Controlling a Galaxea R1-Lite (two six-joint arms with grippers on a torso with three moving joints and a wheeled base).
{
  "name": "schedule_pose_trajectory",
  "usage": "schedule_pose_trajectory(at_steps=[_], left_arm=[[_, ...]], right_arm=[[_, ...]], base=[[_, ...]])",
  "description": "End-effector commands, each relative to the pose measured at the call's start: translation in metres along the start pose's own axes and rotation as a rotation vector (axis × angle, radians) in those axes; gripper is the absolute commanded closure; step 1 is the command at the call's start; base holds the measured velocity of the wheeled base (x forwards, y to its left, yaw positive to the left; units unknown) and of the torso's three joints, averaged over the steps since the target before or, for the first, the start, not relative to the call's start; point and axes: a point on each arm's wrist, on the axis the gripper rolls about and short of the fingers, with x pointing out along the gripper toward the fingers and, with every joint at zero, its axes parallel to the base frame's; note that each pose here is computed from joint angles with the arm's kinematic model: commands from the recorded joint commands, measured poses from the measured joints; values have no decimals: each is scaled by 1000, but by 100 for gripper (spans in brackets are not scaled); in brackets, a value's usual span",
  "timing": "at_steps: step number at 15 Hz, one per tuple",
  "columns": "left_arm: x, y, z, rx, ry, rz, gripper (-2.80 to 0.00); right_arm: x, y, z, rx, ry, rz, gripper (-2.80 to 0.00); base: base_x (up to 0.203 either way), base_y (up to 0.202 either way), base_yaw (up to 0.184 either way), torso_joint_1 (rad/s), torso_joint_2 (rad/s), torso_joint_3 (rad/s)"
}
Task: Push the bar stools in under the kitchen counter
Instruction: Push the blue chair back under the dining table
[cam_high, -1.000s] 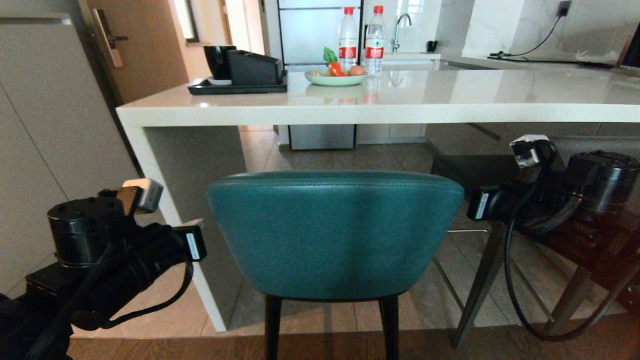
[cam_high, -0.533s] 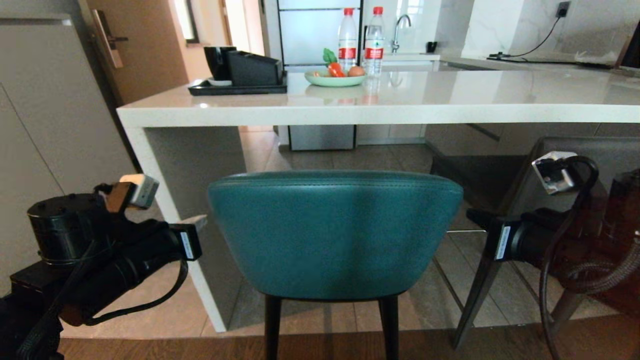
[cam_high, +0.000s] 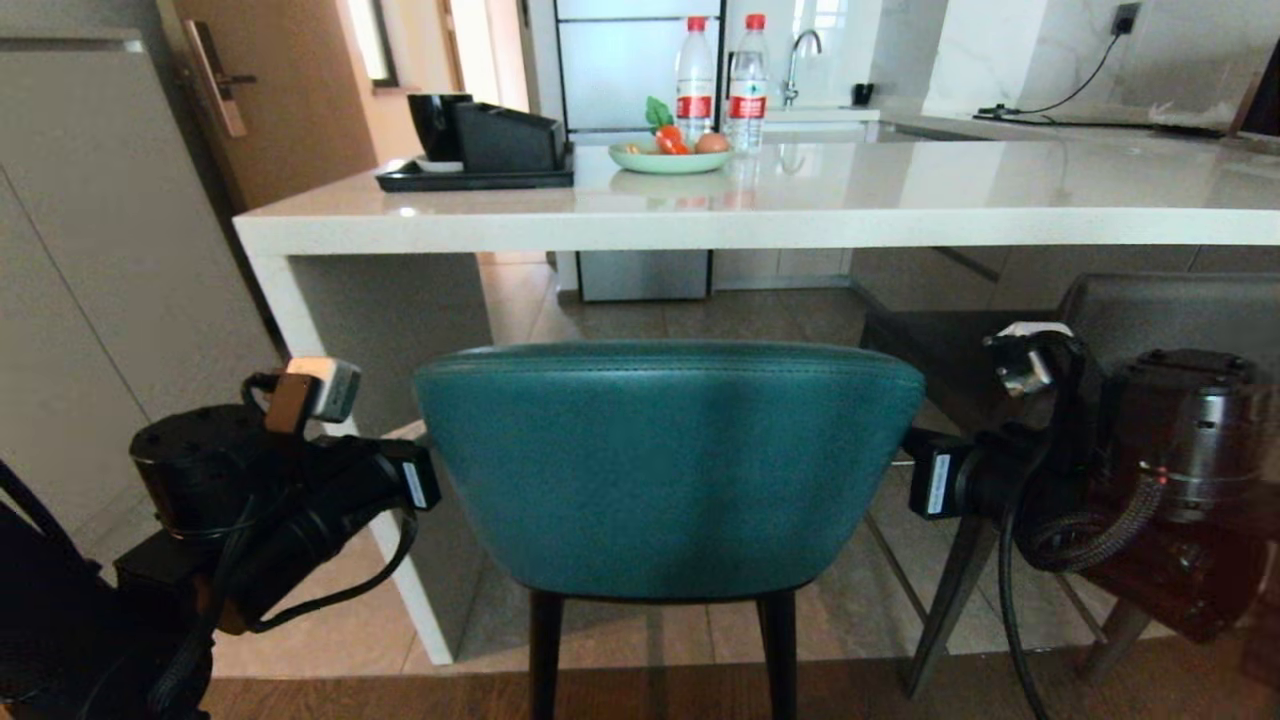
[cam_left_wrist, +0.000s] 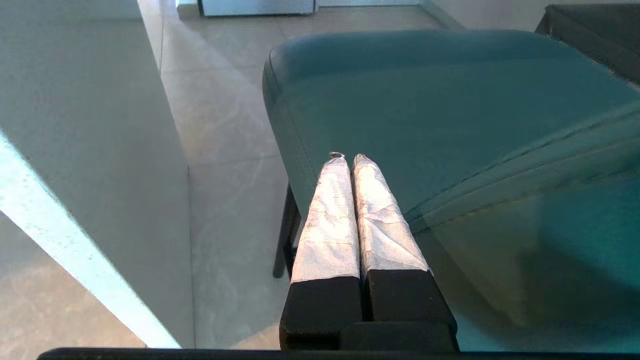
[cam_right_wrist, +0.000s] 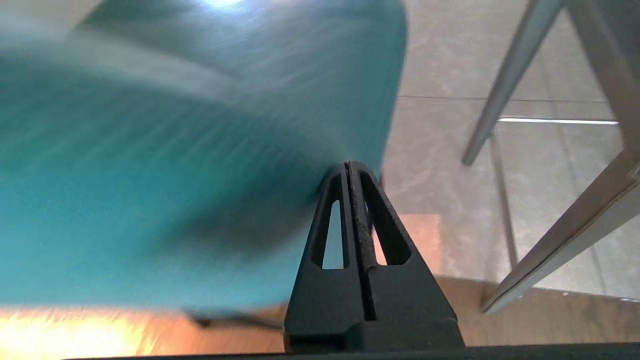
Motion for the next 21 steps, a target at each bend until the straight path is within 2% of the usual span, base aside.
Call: schedule_pose_trajectory(at_steps=[1,6,8,11,15,17,21], left_arm=[[5,3,-13,-3,41,8,0],[10,-2,-15,-1,45,-7,0],[16,-1,-15,0,35,32,0],[19,-2,-13,1,25,35,0],[39,2,-10,12,-11,51,0],[52,6,-6,17,-29,59,0],[80,17,-5,65,-55,85,0]], right_arm=[[24,3,-10,-14,44,-5,0],[60,9,-6,-17,39,-13,0],[69,9,-5,-26,37,-18,0],[81,12,-4,-53,32,-13,0],[98,8,-9,-58,48,-31,0],[107,6,-3,-58,26,-38,0],[122,10,2,-56,-2,-31,0]], base=[[0,0,0,0,0,0],[0,0,0,0,0,0],[0,0,0,0,0,0],[0,0,0,0,0,0],[0,0,0,0,0,0],[0,0,0,0,0,0],[0,0,0,0,0,0]])
